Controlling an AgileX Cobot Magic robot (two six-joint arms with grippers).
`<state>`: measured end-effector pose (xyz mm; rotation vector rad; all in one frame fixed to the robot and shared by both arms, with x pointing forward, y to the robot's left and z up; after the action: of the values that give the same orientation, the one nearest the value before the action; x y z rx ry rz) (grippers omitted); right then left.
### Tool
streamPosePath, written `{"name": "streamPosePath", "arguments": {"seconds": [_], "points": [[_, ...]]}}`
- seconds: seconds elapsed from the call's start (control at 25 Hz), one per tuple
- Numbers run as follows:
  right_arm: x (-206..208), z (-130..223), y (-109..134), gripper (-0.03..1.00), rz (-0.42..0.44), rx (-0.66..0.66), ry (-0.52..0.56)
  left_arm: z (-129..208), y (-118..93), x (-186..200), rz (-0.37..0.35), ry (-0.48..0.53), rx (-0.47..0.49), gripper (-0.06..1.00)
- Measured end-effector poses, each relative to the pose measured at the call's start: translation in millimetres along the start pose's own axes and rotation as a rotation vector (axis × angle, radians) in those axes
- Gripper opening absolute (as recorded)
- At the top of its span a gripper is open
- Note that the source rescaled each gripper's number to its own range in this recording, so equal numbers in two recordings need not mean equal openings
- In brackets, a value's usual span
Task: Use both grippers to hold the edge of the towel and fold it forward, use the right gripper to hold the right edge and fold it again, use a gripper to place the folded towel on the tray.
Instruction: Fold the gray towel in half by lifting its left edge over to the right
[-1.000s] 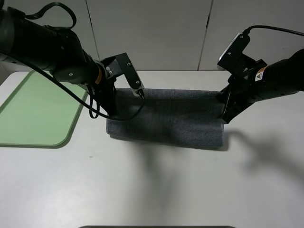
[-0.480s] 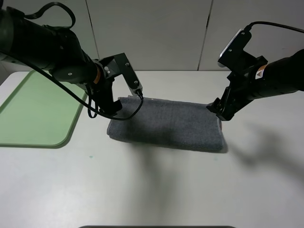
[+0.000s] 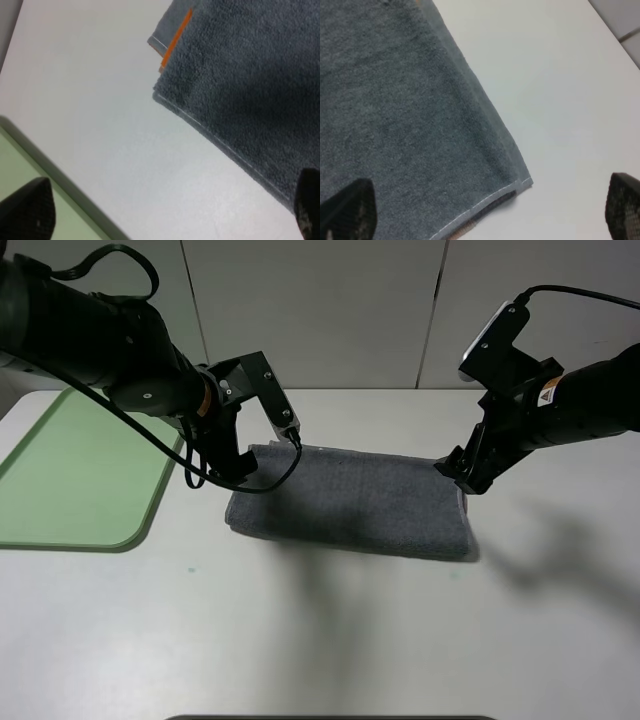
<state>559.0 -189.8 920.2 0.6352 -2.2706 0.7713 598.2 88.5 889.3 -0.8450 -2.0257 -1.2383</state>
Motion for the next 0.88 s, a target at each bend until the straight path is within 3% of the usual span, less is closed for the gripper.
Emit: {"name": "streamPosePath", "arguments": {"seconds": [0.48,0.88], "points": [[0.0,0.0,0.0,1.00,0.000,-0.008,0.000,0.0,0.0,0.0,0.000,0.000,0.000,0.98],[6.9,3.2,2.1,1.00,-0.016,-0.145,0.030,0.0,0.0,0.0,0.000,0.000,0.001,1.00]]}}
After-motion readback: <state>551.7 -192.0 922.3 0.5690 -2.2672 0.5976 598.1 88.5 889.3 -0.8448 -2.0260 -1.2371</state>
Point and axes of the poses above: a point on each arm's last joint axis where the gripper is mounted, x pointing back along that axis away from the gripper, y along the wrist's bending axis when the last joint is at zero, z = x × y, the point moved 7 cm from there along -x, pointing out along that axis toward the gripper, and after that the axes turned 4 degrees about -x, right-handed, at the moved point
